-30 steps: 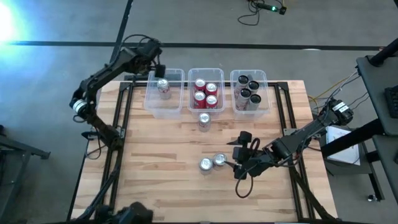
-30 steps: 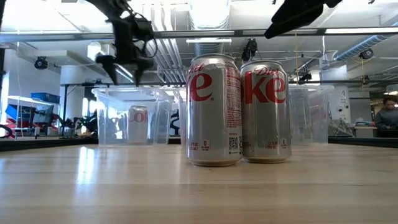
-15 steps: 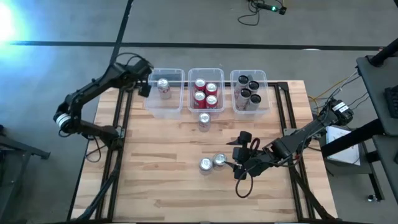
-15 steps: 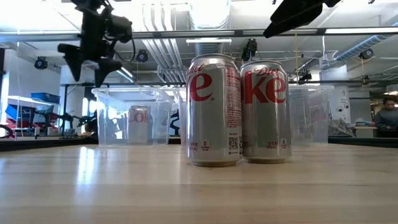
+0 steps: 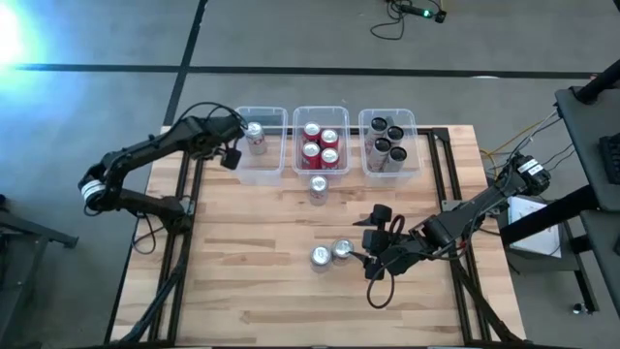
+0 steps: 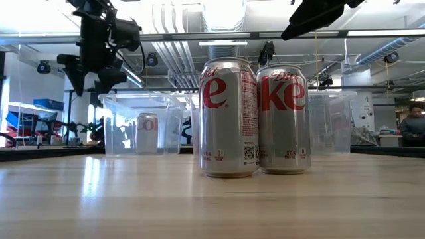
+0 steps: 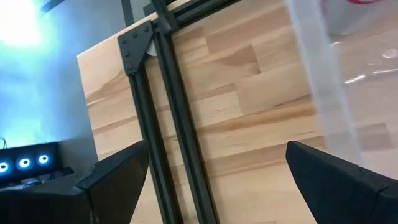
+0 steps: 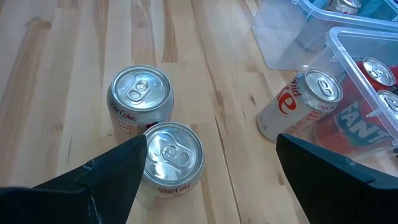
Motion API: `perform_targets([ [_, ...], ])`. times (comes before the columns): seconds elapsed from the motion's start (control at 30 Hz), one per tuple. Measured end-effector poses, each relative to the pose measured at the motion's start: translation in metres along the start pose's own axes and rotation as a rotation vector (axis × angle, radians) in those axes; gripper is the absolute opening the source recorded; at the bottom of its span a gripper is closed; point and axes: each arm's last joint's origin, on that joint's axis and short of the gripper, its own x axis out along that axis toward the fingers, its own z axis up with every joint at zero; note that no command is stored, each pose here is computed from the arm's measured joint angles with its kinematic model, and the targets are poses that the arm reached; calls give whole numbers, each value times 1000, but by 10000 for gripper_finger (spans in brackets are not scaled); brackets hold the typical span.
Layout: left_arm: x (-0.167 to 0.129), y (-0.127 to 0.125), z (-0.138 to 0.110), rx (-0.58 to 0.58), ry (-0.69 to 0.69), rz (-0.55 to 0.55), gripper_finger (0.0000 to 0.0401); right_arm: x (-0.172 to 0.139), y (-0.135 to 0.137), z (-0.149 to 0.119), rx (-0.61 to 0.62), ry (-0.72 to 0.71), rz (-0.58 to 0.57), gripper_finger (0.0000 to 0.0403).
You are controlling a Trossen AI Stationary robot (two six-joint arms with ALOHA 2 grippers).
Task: Sort soda cans
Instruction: Adjust the left transparent bin on the table, then put the bottom right red-silver soda can into the left transparent bin
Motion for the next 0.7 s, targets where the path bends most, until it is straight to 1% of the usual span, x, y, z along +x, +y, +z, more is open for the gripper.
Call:
perform_targets([
  [0.7, -5, -6, -5, 24, 0, -12, 362, 0, -1, 0, -13, 4, 0, 352],
])
